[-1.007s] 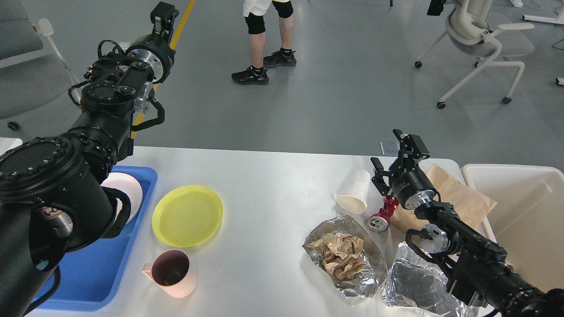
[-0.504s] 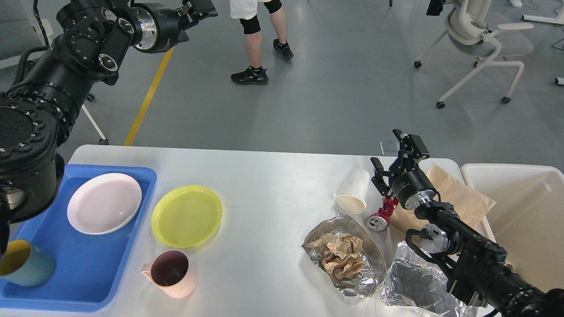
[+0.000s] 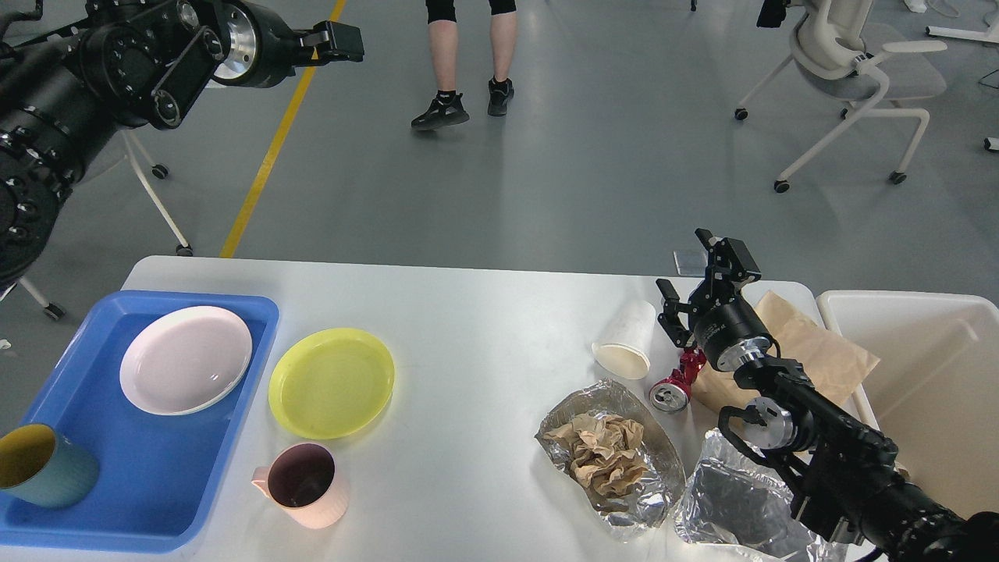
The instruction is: Tidy desktop
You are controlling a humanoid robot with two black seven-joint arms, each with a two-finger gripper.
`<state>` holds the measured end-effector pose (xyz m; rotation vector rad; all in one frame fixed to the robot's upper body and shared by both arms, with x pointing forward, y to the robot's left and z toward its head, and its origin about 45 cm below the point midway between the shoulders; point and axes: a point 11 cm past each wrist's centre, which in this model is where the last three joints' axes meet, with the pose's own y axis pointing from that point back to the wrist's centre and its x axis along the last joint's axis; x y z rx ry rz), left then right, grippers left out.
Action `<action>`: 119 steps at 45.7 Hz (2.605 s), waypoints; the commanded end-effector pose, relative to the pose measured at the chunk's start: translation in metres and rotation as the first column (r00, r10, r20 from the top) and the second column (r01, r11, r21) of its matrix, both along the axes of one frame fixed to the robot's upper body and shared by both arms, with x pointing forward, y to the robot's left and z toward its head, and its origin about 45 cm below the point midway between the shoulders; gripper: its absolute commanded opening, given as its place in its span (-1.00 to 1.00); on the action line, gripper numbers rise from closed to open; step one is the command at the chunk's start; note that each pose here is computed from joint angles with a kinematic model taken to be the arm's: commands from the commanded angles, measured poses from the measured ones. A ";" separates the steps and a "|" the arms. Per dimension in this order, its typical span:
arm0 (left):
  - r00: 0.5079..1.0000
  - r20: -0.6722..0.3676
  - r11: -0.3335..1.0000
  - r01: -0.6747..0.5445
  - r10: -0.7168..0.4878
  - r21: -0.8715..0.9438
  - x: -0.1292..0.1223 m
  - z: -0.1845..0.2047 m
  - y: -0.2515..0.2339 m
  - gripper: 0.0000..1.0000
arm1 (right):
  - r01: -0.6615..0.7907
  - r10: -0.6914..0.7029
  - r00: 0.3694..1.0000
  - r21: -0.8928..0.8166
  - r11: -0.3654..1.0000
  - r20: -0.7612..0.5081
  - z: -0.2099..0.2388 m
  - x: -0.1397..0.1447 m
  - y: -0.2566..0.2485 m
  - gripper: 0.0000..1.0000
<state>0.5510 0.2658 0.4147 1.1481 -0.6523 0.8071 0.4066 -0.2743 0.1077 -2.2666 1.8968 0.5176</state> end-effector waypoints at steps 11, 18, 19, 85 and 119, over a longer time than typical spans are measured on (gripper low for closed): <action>0.993 -0.079 0.996 0.084 -0.085 -0.015 -0.014 -0.003 -0.015 0.92 | 0.000 0.000 1.000 0.000 1.000 0.000 0.000 0.000 0.000 1.00; 0.974 -0.179 0.990 0.140 -0.139 -0.009 -0.025 -0.029 -0.034 0.93 | 0.000 0.000 1.000 0.000 1.000 0.000 0.000 0.000 0.000 1.00; 0.969 -0.202 0.989 0.148 -0.146 -0.004 -0.028 -0.032 -0.034 0.93 | -0.001 0.001 1.000 0.000 1.000 0.001 0.000 0.000 0.000 1.00; 0.911 -0.352 0.965 0.255 -0.216 0.066 -0.053 -0.028 -0.056 0.93 | 0.001 -0.001 1.000 0.000 1.000 0.001 0.000 0.000 0.000 1.00; 0.672 -0.712 0.951 0.309 -0.206 0.017 -0.107 -0.115 -0.044 0.93 | 0.000 0.000 1.000 0.000 1.000 0.000 0.000 0.000 0.000 1.00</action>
